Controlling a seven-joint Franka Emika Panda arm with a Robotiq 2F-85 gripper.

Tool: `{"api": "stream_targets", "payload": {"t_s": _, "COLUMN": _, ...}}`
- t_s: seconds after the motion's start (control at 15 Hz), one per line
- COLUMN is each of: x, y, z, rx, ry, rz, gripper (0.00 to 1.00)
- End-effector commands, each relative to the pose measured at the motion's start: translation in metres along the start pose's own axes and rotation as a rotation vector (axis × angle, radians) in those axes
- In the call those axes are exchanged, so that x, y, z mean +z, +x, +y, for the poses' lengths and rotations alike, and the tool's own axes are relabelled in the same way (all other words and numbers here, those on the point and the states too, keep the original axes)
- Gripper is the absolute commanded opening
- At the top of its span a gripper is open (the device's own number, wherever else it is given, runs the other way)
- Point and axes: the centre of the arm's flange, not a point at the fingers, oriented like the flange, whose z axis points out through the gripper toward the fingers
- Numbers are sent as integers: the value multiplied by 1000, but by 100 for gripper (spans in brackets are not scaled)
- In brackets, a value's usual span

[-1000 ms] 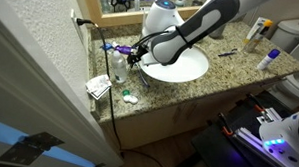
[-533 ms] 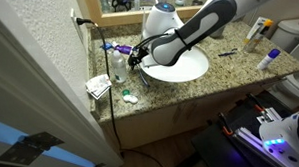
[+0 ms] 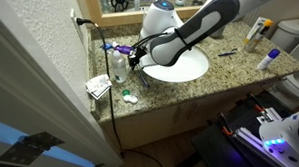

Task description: Put the toothbrush in the metal cup

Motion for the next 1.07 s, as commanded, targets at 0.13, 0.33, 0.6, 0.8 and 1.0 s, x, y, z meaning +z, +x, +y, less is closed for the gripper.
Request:
{"api": "stream_targets", "payload": {"t_s": 0.13, "x": -5, "y": -4, "z": 11, "rx": 0, "ry": -48, "rz": 3, "gripper": 13}}
{"api": "stream_targets", "payload": {"t_s": 0.33, "x": -4, "y": -3, "z": 16, "rx": 4, "ry": -67, "rz": 2, "gripper": 0}}
{"api": "stream_targets", "payload": {"t_s": 0.6, "x": -3, "y": -5, "z": 15, "rx": 8, "ry": -69, "rz": 0, "gripper": 1}}
{"api": "stream_targets", "payload": {"t_s": 0.8, "x": -18, "y": 1, "z": 23, "rx": 38, "ry": -49, "rz": 38, "gripper": 1}}
{"api": "stream_targets", "payload": {"t_s": 1.0, "x": -75, "y": 11, "z": 44, "rx": 87, "ry": 5, "rz": 189, "gripper": 1}}
